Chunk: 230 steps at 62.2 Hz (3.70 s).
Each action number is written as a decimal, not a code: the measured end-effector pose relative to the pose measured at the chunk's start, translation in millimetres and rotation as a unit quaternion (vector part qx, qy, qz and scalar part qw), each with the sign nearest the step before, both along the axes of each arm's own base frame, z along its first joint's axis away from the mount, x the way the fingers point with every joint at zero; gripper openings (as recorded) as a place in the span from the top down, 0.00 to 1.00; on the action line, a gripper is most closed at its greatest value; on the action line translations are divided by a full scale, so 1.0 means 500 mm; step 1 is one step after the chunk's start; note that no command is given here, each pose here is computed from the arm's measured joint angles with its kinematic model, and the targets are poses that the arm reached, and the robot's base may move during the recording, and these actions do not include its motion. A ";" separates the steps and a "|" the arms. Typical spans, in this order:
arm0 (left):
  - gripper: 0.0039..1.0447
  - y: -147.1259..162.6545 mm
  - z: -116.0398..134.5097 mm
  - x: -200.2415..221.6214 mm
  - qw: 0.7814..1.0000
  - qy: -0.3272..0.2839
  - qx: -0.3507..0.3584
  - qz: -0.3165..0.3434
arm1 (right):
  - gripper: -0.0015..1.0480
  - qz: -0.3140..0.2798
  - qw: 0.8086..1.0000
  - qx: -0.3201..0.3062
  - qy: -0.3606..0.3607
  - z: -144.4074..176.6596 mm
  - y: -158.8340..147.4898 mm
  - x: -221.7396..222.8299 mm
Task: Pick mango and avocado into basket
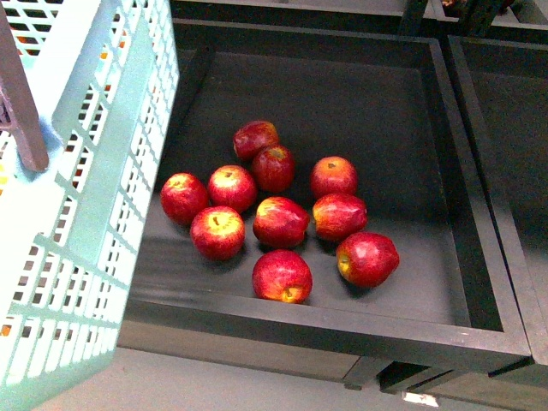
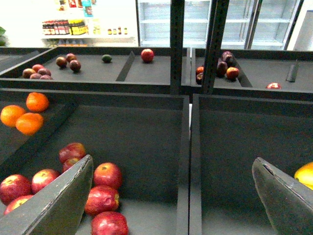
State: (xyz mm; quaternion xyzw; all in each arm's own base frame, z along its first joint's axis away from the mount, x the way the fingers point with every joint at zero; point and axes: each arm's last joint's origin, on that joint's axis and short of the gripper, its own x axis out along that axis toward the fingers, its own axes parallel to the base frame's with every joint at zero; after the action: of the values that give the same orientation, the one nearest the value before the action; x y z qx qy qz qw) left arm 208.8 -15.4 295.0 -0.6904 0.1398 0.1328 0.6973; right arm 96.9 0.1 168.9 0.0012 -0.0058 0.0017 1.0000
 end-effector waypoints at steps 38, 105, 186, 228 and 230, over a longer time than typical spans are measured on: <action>0.85 -0.263 0.049 0.239 0.901 0.003 0.212 -0.377 | 0.08 -0.002 1.000 0.000 0.000 0.000 0.000 0.000; 0.85 -0.441 0.069 0.202 0.826 -0.032 0.222 -0.517 | 0.08 -0.108 0.972 0.115 0.172 0.002 -0.044 0.027; 0.85 -0.440 0.069 0.204 0.827 -0.031 0.223 -0.515 | 0.08 -0.159 0.844 0.112 0.499 -0.427 -0.443 0.437; 0.85 -0.440 0.069 0.204 0.827 -0.031 0.223 -0.515 | 0.08 -0.158 0.823 0.102 0.536 -0.480 -0.453 0.515; 0.85 -0.440 0.069 0.204 0.827 -0.031 0.223 -0.515 | 0.08 -0.158 0.822 0.101 0.538 -0.482 -0.453 0.516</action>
State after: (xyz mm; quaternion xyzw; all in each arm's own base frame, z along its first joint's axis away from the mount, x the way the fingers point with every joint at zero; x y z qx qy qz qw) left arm 310.7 -235.4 329.4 -0.3478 0.4201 -0.2400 0.8031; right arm 354.8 -226.6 -72.2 0.1020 0.5325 -0.1575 0.8254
